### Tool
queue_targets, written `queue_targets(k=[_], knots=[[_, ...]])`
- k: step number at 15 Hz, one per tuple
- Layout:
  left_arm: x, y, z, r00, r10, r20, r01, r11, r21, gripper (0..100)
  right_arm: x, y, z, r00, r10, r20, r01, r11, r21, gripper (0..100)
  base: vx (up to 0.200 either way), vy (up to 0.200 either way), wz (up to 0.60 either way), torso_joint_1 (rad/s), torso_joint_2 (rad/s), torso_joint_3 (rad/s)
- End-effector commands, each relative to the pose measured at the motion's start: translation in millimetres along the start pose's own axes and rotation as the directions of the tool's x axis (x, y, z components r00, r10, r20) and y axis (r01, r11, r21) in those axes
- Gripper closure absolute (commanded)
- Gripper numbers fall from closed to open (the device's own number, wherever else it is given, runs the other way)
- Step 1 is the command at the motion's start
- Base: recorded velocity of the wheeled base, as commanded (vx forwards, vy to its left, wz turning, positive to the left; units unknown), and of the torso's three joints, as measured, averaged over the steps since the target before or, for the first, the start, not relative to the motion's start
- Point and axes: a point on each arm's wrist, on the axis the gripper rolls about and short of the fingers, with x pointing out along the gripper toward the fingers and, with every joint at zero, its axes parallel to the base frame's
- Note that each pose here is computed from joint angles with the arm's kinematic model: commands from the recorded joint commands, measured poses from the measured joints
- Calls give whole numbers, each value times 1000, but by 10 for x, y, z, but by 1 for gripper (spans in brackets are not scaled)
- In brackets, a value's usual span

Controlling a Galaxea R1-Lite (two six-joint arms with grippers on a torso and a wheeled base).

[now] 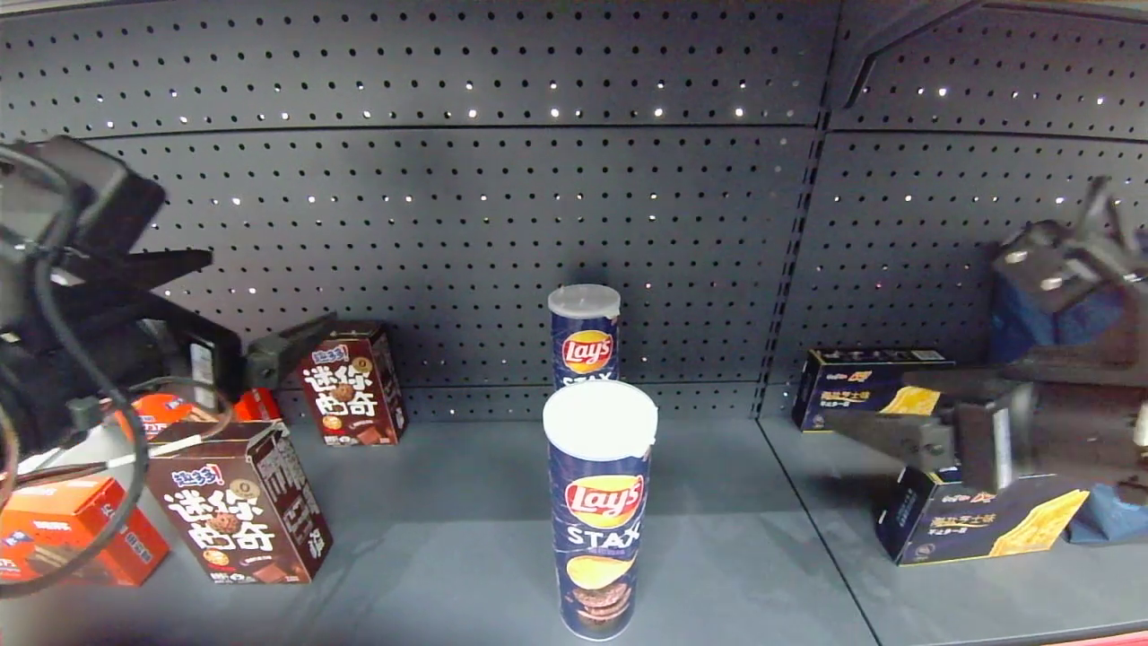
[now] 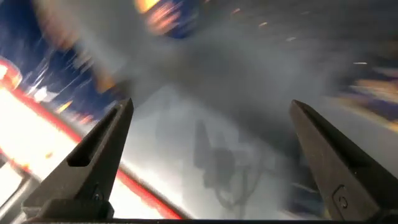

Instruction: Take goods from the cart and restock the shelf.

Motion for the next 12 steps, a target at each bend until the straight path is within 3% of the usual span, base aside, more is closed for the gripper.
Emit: queue_targets(k=[1, 3, 5, 6, 8, 11, 12], knots=[[-763, 85, -125, 989, 124, 85, -117, 989, -93, 0, -973, -328, -302, 928, -315, 199, 295, 947, 125, 0, 0, 0, 0, 0, 0, 0], [-1118, -19, -366, 983, 148, 107, -131, 980, -151, 0, -1325, -246, -789, 853, -467, 234, 434, 882, 182, 0, 0, 0, 0, 0, 0, 0], [-1364, -119, -600, 980, 163, 113, -144, 977, -157, 0, -1426, -151, -1158, 805, -546, 235, 508, 837, 204, 0, 0, 0, 0, 0, 0, 0], [-1540, -215, -841, 984, 165, 71, -152, 975, -161, 0, -1450, -72, -1454, 765, -601, 232, 559, 798, 225, 0, 0, 0, 0, 0, 0, 0], [-1751, -283, -995, 982, 178, 67, -165, 972, -166, 0, -1454, -13, -1655, 745, -620, 246, 578, 784, 226, 0, 0, 0, 0, 0, 0, 0], [-2087, -411, -1285, 984, 174, 45, -158, 958, -238, 0, -1529, 116, -1937, 740, -616, 272, 575, 788, 219, 0, 0, 0, 0, 0, 0, 0], [-2163, -458, -1402, 985, 168, 24, -157, 958, -240, 0, -1540, 150, -2044, 750, -615, 243, 577, 788, 214, 0, 0, 0, 0, 0, 0, 0]])
